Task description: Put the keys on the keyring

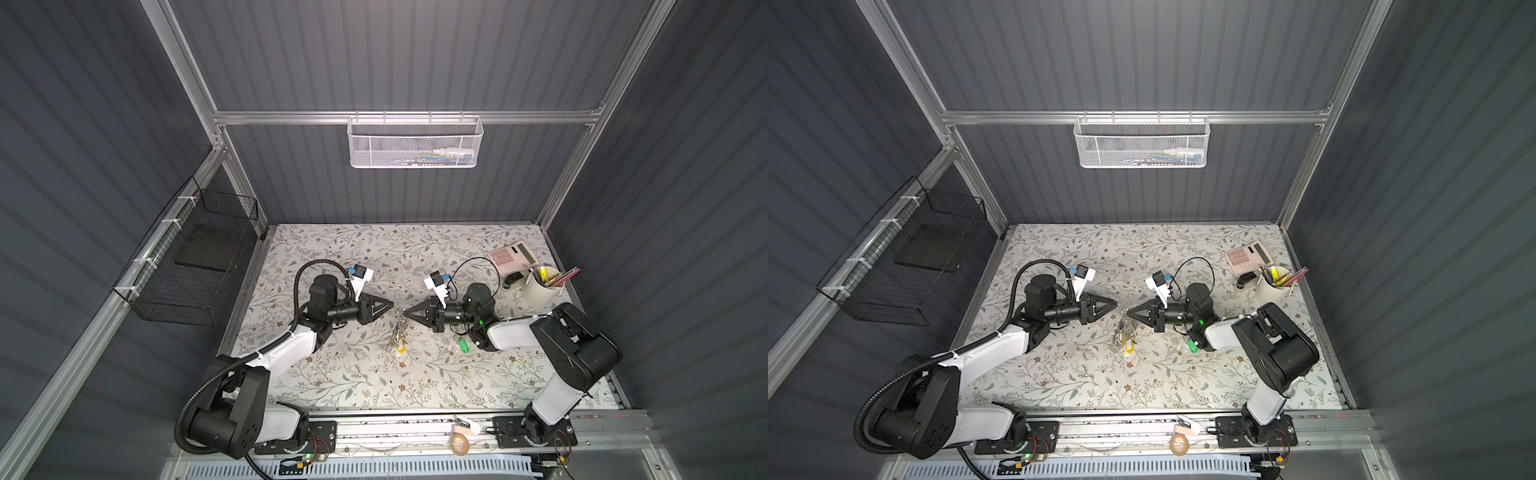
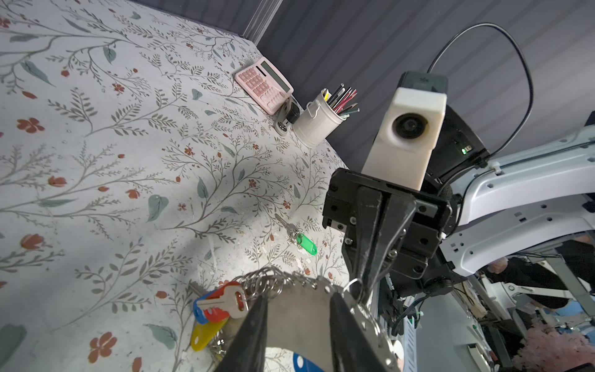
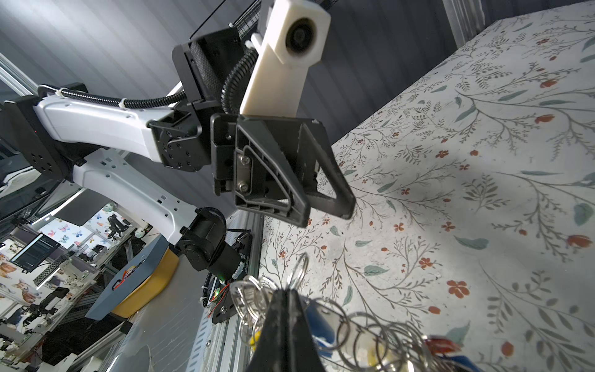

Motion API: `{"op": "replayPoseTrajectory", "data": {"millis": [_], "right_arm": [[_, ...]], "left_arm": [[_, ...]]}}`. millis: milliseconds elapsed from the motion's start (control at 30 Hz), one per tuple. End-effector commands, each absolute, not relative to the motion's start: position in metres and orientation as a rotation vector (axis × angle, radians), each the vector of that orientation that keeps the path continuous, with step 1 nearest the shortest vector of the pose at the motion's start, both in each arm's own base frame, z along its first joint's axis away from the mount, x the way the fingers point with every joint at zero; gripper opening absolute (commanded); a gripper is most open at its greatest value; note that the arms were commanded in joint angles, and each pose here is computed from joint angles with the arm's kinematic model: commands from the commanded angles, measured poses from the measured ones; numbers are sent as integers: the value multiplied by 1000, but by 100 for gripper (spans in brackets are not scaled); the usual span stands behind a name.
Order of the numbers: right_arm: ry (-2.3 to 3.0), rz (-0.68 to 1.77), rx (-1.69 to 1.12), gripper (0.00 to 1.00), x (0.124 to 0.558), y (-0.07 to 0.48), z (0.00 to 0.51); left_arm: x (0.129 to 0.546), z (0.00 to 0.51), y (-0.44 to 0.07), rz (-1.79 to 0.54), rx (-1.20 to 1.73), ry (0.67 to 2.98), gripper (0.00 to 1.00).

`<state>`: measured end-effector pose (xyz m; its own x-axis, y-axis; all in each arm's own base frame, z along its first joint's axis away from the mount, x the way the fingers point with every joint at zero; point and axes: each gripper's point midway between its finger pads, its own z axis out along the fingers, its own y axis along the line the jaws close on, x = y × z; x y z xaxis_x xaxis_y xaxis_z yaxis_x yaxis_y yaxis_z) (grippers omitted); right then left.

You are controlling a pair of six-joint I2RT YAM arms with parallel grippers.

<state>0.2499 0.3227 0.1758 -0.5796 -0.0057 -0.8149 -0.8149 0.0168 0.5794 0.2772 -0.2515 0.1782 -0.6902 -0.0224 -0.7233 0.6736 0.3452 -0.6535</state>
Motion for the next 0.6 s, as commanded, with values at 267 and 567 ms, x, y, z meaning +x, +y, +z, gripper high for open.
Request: {"op": "replayPoseTrajectory", "data": {"millis": [267, 567], "right_arm": [[1599, 1621, -875, 0, 252, 326, 188], [1599, 1624, -878, 0, 252, 327, 187]], "left_arm": [[249, 183, -270, -1556, 603, 1820, 39], [246, 186, -273, -1665, 579, 1733, 34]]}}
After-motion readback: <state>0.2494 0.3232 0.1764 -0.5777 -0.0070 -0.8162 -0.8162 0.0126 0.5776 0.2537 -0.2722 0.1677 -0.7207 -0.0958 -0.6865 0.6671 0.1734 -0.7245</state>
